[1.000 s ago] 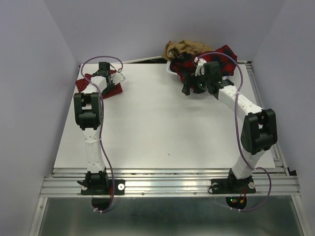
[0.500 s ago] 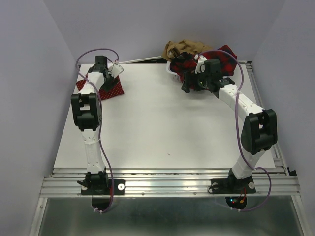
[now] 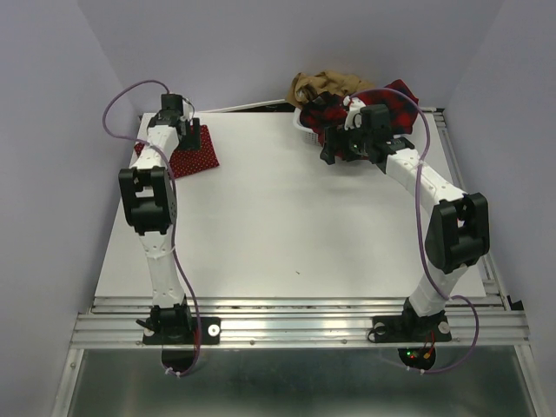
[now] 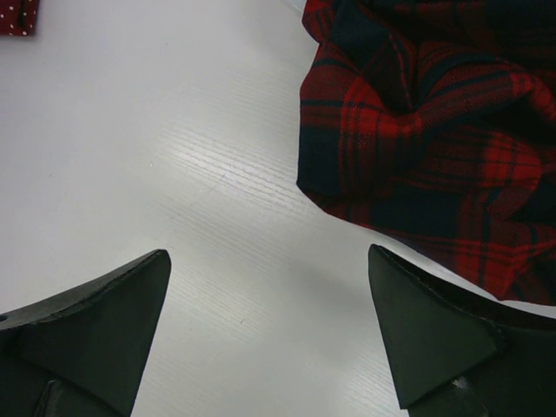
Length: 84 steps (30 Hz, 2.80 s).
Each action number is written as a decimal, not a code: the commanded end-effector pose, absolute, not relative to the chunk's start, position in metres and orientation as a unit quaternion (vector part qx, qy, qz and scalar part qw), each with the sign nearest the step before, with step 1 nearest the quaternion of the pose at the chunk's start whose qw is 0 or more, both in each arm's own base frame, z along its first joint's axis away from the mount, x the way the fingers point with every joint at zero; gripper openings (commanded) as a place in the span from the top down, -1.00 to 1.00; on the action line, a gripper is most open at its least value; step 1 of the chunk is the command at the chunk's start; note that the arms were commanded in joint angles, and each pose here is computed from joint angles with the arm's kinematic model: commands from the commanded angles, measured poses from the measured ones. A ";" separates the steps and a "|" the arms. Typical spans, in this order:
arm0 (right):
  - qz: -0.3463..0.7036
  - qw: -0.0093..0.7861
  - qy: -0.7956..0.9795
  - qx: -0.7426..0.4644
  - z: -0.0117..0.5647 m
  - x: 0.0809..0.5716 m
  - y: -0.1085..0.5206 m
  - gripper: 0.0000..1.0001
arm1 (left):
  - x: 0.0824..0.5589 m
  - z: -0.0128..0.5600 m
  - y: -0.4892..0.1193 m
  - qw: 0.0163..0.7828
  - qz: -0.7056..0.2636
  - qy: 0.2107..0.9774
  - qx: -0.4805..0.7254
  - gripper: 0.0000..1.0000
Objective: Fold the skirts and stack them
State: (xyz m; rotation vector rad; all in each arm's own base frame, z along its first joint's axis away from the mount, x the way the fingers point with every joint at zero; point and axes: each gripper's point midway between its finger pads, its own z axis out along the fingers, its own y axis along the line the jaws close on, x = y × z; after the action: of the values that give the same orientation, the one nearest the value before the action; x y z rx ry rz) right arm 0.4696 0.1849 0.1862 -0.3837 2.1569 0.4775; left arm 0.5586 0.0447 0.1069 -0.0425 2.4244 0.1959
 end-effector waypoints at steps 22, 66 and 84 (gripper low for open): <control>0.186 0.460 0.854 -0.155 0.207 0.470 0.176 -1.00 | 0.512 -0.010 0.055 0.126 0.024 0.965 0.227 -0.74; 0.148 0.551 0.802 -0.176 0.292 0.483 0.159 -1.00 | 0.540 0.381 0.044 0.590 0.148 0.770 0.190 -0.97; 0.150 0.579 0.784 -0.165 0.289 0.587 0.103 -1.00 | 0.396 0.352 -0.037 0.629 -0.070 0.756 0.167 -0.97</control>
State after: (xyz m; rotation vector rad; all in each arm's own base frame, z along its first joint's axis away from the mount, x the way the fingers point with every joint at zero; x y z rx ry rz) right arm 0.5678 0.0783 0.3154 -0.2901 1.8286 0.2561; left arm 0.4105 -0.0244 0.2991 0.3918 1.9174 -0.1329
